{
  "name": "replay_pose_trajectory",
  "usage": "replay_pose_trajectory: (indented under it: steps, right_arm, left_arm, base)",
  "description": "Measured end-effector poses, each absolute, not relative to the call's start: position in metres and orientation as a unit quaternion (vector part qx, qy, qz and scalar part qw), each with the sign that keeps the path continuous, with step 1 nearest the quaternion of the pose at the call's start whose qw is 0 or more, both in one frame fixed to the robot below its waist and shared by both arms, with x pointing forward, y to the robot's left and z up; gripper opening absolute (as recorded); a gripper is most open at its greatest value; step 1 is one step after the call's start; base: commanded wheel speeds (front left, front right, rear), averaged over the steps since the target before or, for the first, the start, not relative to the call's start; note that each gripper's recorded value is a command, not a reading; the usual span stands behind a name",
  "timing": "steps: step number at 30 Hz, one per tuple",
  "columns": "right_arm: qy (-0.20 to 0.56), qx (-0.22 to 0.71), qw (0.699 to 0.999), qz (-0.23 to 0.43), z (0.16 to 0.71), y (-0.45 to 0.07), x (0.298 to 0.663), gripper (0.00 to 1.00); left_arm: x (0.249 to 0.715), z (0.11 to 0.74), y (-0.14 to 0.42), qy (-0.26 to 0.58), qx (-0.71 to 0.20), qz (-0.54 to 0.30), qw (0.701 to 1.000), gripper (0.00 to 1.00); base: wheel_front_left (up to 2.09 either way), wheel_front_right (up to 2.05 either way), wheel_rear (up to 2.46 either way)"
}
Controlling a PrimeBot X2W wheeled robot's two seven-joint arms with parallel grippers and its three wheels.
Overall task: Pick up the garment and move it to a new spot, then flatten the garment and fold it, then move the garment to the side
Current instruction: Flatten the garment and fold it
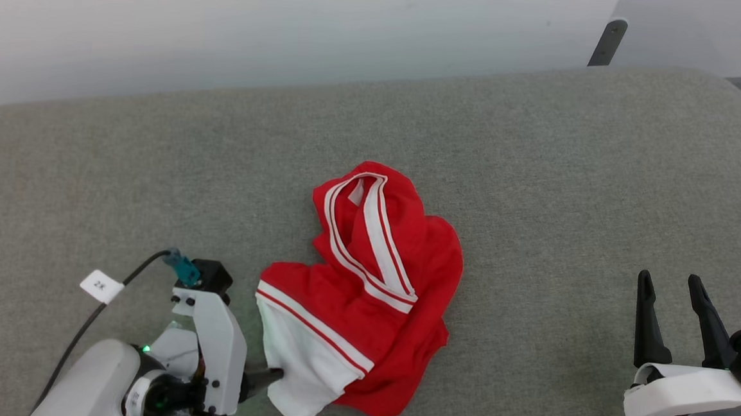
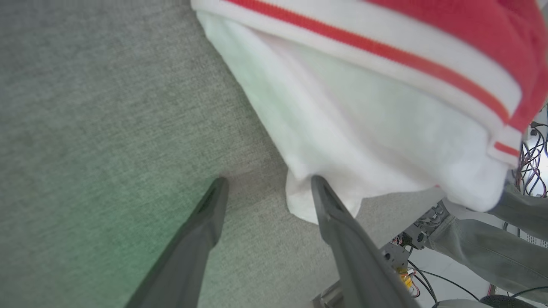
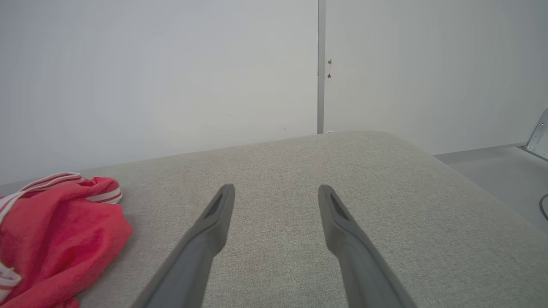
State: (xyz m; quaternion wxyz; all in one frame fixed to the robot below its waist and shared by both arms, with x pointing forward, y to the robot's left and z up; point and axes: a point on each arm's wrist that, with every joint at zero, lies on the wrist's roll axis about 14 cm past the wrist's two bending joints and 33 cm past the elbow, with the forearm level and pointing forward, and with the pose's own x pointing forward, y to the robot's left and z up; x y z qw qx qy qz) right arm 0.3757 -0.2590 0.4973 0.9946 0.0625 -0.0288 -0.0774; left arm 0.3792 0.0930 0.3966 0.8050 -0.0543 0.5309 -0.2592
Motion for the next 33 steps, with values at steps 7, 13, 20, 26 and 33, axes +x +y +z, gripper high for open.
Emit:
replay_pose_trajectory:
  steps: [7, 13, 20, 26, 33]
  right_arm:
    - [-0.028, 0.064, 0.994, -0.078, 0.497, -0.258, 0.38, 1.0]
    - [-0.031, 0.065, 0.995, -0.075, 0.498, -0.256, 0.383, 1.0]
    - [-0.032, 0.066, 0.995, -0.072, 0.499, -0.254, 0.384, 1.0]
    - [-0.035, 0.065, 0.995, -0.065, 0.501, -0.251, 0.387, 1.0]
    - [-0.038, 0.064, 0.996, -0.053, 0.504, -0.245, 0.391, 1.0]
  left_arm:
    - [0.381, 0.385, 0.088, 0.539, -0.063, -0.26, 0.799, 1.0]
    - [0.381, 0.38, 0.087, 0.541, -0.055, -0.269, 0.795, 0.0]
    - [0.384, 0.386, 0.091, 0.531, -0.064, -0.27, 0.8, 0.0]
    - [0.396, 0.399, 0.117, 0.513, -0.061, -0.244, 0.821, 0.0]
    - [0.41, 0.426, 0.162, 0.476, -0.045, -0.197, 0.856, 0.0]
  base:
    - [0.0, 0.0, 0.0]
    - [0.0, 0.0, 0.0]
    - [0.0, 0.0, 0.0]
    - [0.0, 0.0, 0.0]
    - [0.0, 0.0, 0.0]
